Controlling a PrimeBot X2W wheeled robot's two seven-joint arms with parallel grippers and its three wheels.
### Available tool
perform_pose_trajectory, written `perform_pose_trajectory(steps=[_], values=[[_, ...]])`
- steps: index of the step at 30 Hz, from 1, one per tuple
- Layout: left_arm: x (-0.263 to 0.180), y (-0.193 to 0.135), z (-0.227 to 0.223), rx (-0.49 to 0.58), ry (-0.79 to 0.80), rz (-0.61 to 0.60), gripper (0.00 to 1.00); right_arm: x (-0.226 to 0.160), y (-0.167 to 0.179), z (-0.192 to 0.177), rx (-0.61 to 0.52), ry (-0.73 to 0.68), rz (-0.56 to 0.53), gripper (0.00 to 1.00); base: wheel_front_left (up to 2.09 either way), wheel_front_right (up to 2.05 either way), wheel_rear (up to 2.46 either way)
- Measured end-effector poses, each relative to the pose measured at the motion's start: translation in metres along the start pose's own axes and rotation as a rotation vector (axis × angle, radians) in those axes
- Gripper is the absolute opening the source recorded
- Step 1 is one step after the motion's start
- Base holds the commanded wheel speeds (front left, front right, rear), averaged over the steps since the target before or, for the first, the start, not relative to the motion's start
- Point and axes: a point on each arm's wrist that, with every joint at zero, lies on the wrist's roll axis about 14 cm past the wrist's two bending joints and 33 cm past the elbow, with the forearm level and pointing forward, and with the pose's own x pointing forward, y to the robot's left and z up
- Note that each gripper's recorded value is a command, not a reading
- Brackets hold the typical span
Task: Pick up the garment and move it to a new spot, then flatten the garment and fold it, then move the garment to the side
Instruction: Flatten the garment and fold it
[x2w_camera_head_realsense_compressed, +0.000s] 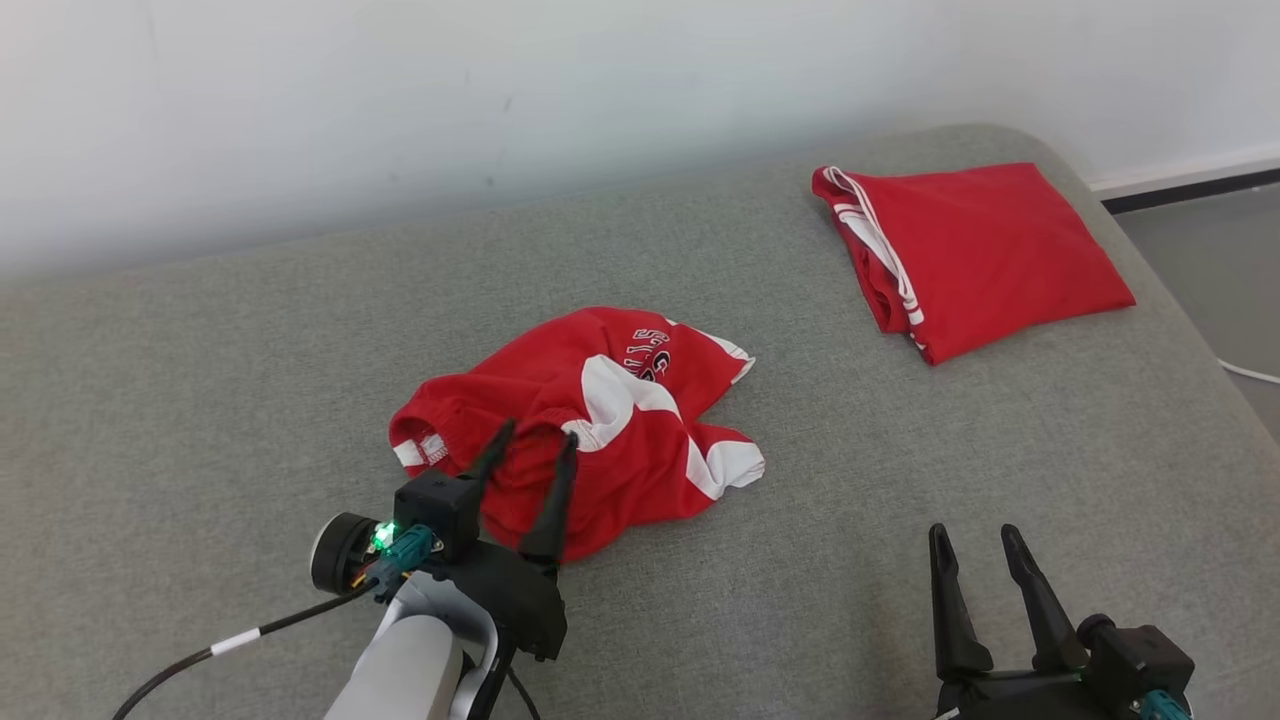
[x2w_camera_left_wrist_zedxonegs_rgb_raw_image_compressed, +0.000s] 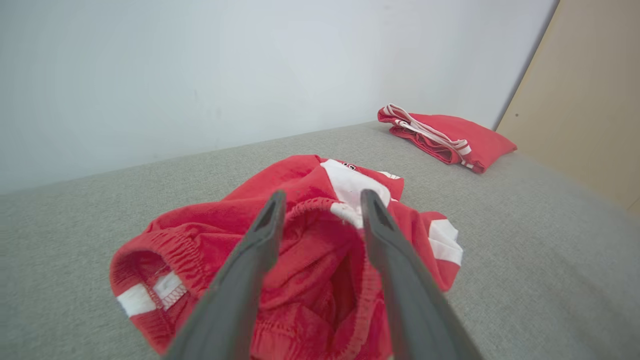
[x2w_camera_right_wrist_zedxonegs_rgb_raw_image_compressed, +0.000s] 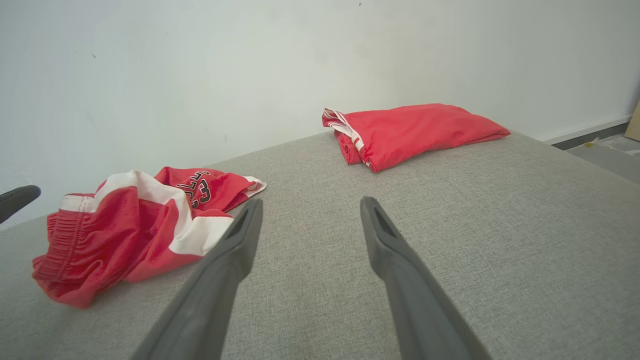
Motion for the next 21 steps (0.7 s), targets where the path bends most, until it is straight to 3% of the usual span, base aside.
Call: perform_pose_trajectory(steps=[10, 21], values=[[-0.007, -0.011, -0.002, 0.017, 0.006, -0.030, 1.00, 0.000, 0.007, -0.002, 0.005, 0.004, 0.022, 1.00, 0.00, 0.00, 0.00], [-0.002, -0.026, -0.039, 0.014, 0.165, -0.081, 1.00, -0.008, -0.004, 0.000, 0.008, 0.001, -0.017, 1.00, 0.00, 0.00, 0.00]])
